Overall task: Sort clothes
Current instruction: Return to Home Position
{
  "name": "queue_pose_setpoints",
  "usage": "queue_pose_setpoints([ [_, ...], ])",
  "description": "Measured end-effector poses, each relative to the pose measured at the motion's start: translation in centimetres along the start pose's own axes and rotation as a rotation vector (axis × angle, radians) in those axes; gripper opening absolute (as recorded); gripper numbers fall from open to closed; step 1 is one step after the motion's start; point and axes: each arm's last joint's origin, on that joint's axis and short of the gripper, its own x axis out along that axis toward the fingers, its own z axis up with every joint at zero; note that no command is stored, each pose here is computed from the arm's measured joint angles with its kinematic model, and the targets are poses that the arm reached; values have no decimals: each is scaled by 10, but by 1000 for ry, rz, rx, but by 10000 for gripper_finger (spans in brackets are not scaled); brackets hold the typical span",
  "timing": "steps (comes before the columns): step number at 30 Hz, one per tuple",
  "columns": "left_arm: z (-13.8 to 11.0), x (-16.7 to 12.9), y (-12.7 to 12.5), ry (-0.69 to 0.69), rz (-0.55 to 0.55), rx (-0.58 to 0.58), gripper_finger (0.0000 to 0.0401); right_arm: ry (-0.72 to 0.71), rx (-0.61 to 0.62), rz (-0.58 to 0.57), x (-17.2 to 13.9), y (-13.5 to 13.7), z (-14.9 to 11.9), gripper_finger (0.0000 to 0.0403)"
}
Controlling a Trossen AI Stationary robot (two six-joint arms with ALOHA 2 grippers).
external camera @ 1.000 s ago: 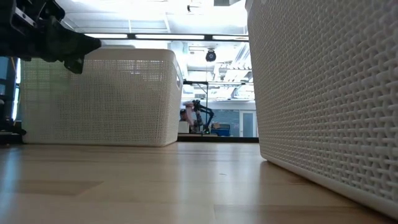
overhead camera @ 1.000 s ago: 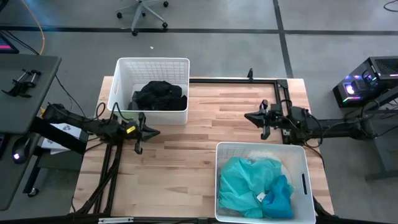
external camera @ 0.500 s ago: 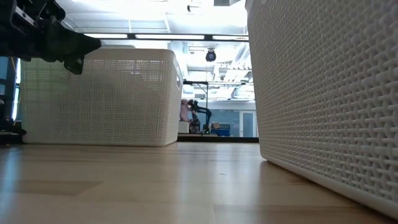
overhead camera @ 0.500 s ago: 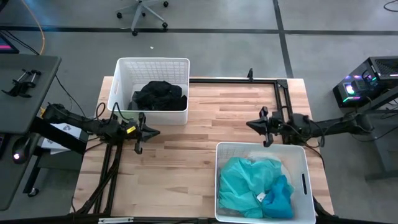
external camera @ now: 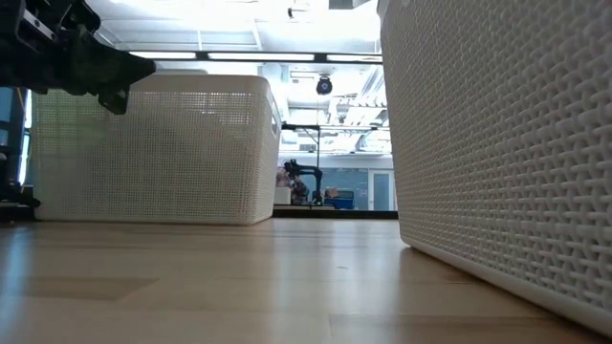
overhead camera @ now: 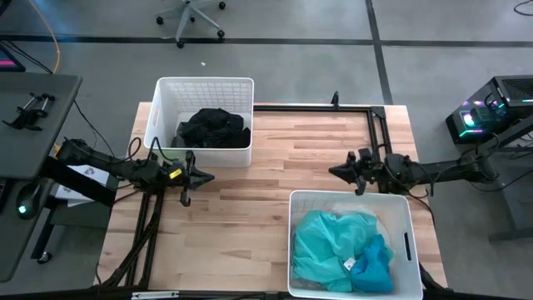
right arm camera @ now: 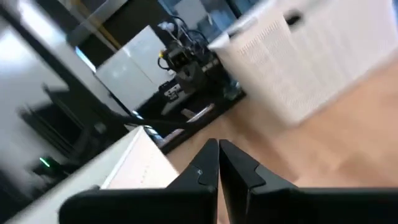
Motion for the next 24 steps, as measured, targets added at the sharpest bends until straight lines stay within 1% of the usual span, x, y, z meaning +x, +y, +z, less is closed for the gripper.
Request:
queue_pose_setpoints([
  [2,0,0,0,0,0,0,0,1,141,-1,0,0,0,0],
  [3,0,0,0,0,0,0,0,-1,193,-1,0,0,0,0],
  [5,0,0,0,0,0,0,0,4,255,-9,0,-1,-1,0],
  [8,0,0,0,0,0,0,0,27,262,-32,0,-2,-3,0],
  [12,0,0,0,0,0,0,0,62,207,-23,-5,-1,-6,0],
  [13,0,0,0,0,0,0,0,55,221,-20,-7,0,-5,0],
  [16,0,0,0,0,0,0,0,-18,367,1,-12,2,1,0],
  [18,0,0,0,0,0,0,0,-69,426,16,-14,4,6,0],
  [20,0,0,0,0,0,0,0,-100,413,23,-17,4,8,0],
  [21,0,0,0,0,0,0,0,-112,372,37,-19,5,10,0],
  [23,0,0,0,0,0,0,0,-123,232,75,-22,7,12,0],
  [24,0,0,0,0,0,0,0,-128,144,98,-23,8,14,0],
])
